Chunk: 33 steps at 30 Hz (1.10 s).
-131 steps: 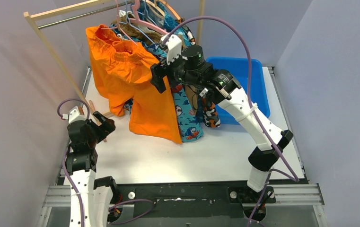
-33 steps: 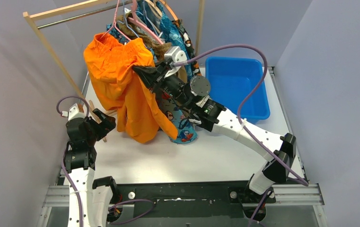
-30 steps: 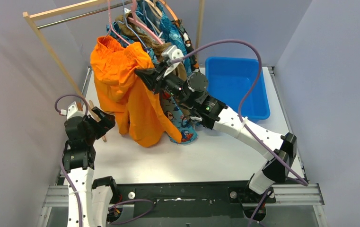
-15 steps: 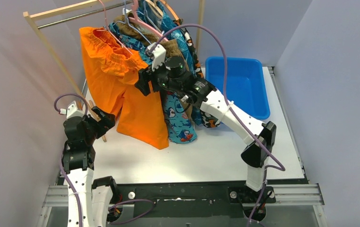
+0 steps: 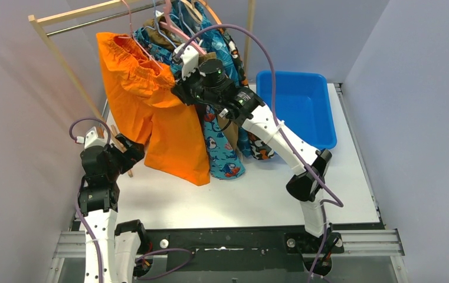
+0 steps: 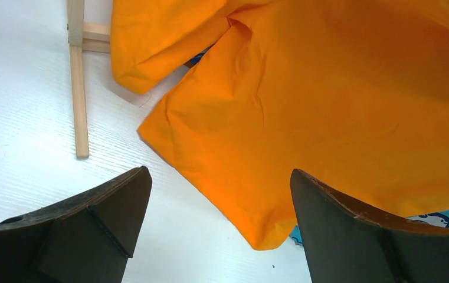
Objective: Remove the shorts from the hanger
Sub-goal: Pick up the hanger from the clothes rod.
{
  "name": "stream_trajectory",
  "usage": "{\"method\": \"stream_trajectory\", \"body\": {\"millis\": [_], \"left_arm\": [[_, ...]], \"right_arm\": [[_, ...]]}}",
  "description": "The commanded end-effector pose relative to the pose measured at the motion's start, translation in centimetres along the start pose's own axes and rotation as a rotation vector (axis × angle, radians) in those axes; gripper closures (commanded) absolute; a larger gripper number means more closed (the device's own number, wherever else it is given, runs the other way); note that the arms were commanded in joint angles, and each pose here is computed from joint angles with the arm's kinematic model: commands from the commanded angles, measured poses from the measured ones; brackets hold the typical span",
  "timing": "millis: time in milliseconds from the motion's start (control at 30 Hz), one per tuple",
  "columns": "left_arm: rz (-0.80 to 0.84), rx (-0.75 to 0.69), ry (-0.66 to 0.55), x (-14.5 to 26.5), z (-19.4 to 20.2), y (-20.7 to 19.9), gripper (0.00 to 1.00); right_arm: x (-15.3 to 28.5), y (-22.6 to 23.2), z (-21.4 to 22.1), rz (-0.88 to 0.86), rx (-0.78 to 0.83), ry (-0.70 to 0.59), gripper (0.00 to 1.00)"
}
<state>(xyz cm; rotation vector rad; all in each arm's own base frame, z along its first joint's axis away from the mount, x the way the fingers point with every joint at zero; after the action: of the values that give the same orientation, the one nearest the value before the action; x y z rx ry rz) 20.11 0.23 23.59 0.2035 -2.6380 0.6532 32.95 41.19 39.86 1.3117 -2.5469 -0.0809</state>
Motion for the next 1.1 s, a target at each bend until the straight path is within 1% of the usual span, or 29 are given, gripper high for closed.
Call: {"method": "stream_trajectory", "body": {"millis": [0, 133, 233, 367, 600, 800, 1067], "left_arm": [[0.037, -0.025, -0.046, -0.1, -0.9, -0.5, 0.11], [0.039, -0.023, -0.046, -0.1, -1.0, -0.6, 0.11], [0.040, -0.023, -0.052, -0.1, -1.2, -0.7, 0.11], [0.042, -0.018, -0.057, 0.0, -1.5, -0.8, 0.11], [0.031, -0.020, -0.060, 0.2, -1.6, -0.8, 0.11], [0.026, -0.026, -0.062, 0.3, -1.7, -0.7, 0.11], [0.055, -0.012, -0.083, 0.6, -2.5, -1.4, 0.11]], "right_arm": [[1.0, 1.2, -3.1, 0.020, 0.057, -0.161, 1.00], [2.8, 3.0, -5.5, 0.064, 0.096, -0.381, 1.00], [4.5, 4.0, -7.3, 0.059, 0.076, -0.558, 1.00], [5.2, 4.6, -8.7, 0.074, 0.055, -0.690, 1.00], [5.9, 5.4, -9.0, 0.086, 0.016, -0.809, 1.00], [7.4, 5.9, -9.2, 0.056, 0.005, -0.847, 1.00], [10.3, 6.8, -12.1, 0.012, 0.004, -0.975, 1.00]]}}
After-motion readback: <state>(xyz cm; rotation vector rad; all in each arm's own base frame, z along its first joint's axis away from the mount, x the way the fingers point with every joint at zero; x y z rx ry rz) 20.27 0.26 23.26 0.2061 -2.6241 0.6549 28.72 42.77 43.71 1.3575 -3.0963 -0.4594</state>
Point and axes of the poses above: each gripper's point midway between its finger pads, its own x axis back along the fingers, its own y axis along the line the jaws close on, z = x × y, the point moved 6 cm from there along x, back along the fingers, and after that the axes turned 9 degrees about -x, right-handed, at the moved point
